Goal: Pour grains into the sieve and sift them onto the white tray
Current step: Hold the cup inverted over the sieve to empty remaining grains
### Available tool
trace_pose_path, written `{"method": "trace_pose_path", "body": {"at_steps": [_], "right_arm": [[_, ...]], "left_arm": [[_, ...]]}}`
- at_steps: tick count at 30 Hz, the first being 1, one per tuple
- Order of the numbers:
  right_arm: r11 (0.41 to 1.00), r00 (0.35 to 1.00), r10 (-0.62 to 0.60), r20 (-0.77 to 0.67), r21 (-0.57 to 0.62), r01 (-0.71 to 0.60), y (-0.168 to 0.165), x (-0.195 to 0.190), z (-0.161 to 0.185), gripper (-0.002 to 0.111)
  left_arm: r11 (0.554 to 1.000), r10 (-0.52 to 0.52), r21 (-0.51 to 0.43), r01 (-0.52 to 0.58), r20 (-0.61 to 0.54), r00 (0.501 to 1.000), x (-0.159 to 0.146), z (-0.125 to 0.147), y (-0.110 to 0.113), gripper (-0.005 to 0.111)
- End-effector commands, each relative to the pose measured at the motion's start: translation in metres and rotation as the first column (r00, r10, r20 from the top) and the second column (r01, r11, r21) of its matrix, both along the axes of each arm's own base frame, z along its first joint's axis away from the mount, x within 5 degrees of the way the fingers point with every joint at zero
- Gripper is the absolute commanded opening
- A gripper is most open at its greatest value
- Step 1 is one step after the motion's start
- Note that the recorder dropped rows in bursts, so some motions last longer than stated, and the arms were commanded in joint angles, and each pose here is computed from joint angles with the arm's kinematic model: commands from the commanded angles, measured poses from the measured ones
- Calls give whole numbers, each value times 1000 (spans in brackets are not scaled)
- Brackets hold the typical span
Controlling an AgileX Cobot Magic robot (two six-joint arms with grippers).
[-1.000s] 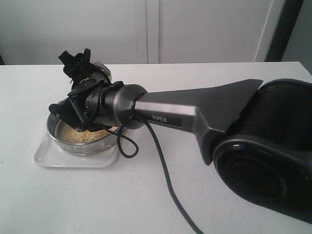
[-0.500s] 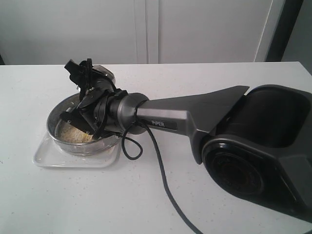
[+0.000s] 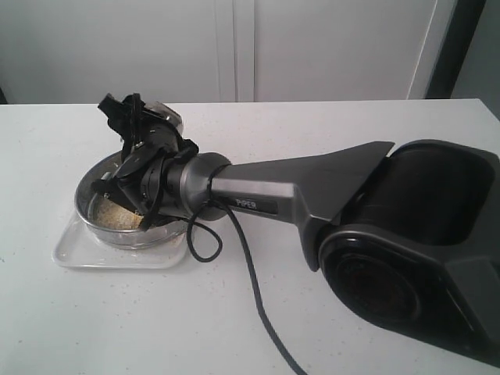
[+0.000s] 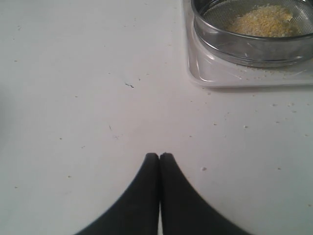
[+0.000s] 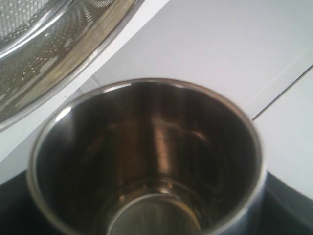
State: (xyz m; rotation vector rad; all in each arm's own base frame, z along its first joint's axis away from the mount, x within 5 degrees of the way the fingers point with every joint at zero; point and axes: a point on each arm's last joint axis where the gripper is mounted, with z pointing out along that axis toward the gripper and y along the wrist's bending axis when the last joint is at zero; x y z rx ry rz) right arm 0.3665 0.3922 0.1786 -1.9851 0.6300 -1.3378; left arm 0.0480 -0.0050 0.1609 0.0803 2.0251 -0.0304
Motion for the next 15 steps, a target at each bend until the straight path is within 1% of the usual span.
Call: {"method": "trace_pose_path", "body": {"at_steps": [1, 10, 15], "right_arm": [[1000, 999, 19, 25, 13, -20, 8, -8, 10, 0], [1000, 1000, 17, 24, 19, -18, 8, -8, 10, 0], [1000, 999, -27, 47, 12, 26, 4, -7, 12, 0]], "left_arm": [[1000, -6, -6, 6, -13, 1000, -1, -3, 0, 0], [1000, -6, -6, 6, -13, 1000, -1, -3, 0, 0], [1000, -6, -6, 6, -13, 1000, -1, -3, 0, 0]]}}
